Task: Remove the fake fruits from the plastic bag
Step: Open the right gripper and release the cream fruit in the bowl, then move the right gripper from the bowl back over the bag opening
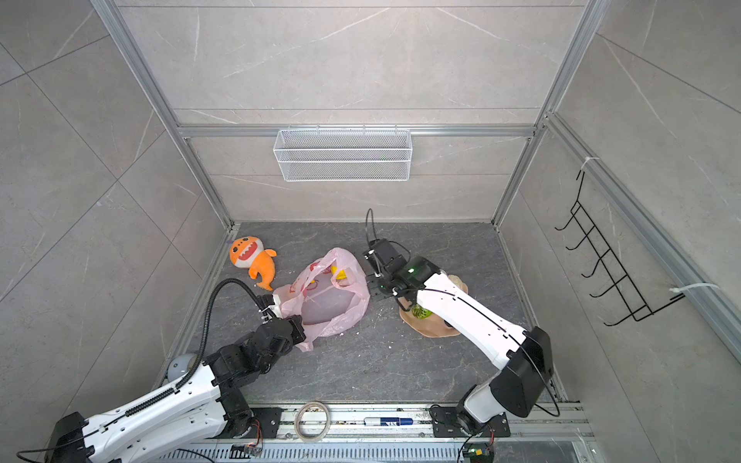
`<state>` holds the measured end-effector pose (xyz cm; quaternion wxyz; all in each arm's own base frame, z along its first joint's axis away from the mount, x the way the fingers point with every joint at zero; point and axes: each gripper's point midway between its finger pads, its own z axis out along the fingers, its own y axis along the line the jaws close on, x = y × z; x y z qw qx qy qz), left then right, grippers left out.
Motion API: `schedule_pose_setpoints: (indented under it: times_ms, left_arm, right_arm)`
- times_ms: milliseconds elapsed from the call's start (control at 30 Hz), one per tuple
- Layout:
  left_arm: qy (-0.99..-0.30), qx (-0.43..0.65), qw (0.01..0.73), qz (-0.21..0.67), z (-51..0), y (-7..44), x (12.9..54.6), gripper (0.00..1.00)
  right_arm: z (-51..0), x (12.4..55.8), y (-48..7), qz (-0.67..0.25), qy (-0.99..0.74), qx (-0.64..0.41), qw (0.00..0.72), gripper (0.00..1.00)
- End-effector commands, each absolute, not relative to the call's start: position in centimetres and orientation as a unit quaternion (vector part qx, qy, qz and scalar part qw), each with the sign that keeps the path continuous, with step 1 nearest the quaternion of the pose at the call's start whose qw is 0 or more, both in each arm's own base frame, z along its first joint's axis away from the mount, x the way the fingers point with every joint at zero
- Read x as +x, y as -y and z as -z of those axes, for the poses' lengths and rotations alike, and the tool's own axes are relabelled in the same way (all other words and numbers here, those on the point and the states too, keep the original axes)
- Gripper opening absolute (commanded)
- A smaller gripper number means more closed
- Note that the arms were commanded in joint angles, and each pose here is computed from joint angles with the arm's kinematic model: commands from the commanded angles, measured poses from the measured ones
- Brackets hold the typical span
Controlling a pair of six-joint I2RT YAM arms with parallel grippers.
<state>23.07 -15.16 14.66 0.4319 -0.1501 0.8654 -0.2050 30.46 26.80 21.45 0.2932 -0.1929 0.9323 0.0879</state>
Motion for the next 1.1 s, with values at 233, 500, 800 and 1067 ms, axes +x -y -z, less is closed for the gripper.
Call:
schedule_pose_setpoints:
  times_ms: [233,500,800,1067]
  left_arm:
    - [-0.850,-0.155,0.444,0.235,-16.6,15.9,23.5,0.00]
    - [-0.846,-0.157,0.450,0.240,-17.3,15.2,23.1,0.00]
    - [-0.848,-0.160,0.438,0.251,-16.4,15.5,22.8,0.00]
    - [-0.855,-0.158,0.423,0.256,-15.5,16.2,22.8,0.00]
  right_arm:
    - [-17.8,30.8,-41.5,-0.194,-0.910,-0.218,0.296,0.39]
    - [-12.1,33.6,-45.5,-0.195,-0.918,-0.194,0.285,0.34]
    - [-8.0,38.0,-45.3,-0.113,-0.923,-0.158,0.331,0.33]
    - [-6.6,41.6,-41.8,-0.057,-0.924,-0.096,0.365,0.37]
